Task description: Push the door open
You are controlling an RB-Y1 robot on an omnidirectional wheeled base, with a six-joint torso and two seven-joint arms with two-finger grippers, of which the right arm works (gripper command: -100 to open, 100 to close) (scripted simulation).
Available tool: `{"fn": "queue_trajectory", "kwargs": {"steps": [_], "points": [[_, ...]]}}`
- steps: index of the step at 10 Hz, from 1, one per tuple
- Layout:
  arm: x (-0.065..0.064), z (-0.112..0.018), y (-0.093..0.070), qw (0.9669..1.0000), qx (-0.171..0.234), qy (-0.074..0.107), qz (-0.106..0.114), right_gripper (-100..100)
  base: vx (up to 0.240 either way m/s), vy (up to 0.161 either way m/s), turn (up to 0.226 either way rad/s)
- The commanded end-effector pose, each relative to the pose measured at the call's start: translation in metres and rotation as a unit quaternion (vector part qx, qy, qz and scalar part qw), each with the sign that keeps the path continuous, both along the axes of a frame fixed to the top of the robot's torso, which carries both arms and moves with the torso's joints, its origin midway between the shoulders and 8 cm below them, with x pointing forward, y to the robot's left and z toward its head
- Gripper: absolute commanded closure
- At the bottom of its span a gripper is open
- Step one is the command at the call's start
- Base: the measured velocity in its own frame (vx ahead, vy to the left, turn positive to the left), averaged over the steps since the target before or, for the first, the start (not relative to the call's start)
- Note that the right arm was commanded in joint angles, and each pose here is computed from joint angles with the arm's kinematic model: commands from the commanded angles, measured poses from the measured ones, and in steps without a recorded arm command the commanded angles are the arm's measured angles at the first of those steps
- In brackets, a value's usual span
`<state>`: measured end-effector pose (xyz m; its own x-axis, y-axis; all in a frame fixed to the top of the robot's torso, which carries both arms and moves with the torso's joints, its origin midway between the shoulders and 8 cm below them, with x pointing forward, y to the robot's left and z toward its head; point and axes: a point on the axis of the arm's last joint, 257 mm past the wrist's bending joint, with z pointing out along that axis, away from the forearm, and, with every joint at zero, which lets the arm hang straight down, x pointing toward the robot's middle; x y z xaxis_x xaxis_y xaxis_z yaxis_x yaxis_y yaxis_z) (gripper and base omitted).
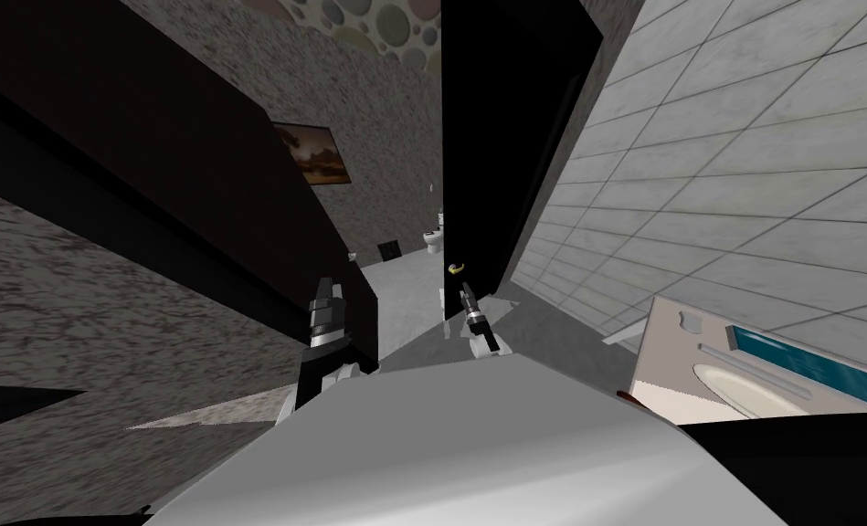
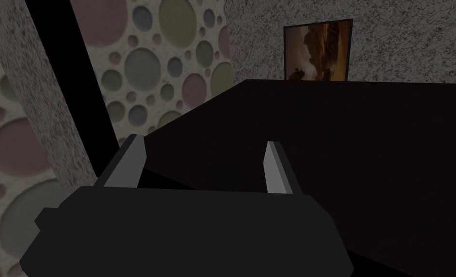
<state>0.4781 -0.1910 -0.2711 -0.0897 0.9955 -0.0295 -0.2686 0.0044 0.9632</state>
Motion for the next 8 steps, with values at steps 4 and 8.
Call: {"fn": "queue_trajectory", "kwargs": {"steps": [4, 8], "points": [[0.0029, -0.0104, 0.0031, 0.9999, -0.001, 0.010, 0.003, -100, 0.007, -0.006, -0.022], [0.0029, -0.0104, 0.0031, 0.9999, -0.001, 0.010, 0.003, -100, 0.001, -0.001, -0.003]]}}
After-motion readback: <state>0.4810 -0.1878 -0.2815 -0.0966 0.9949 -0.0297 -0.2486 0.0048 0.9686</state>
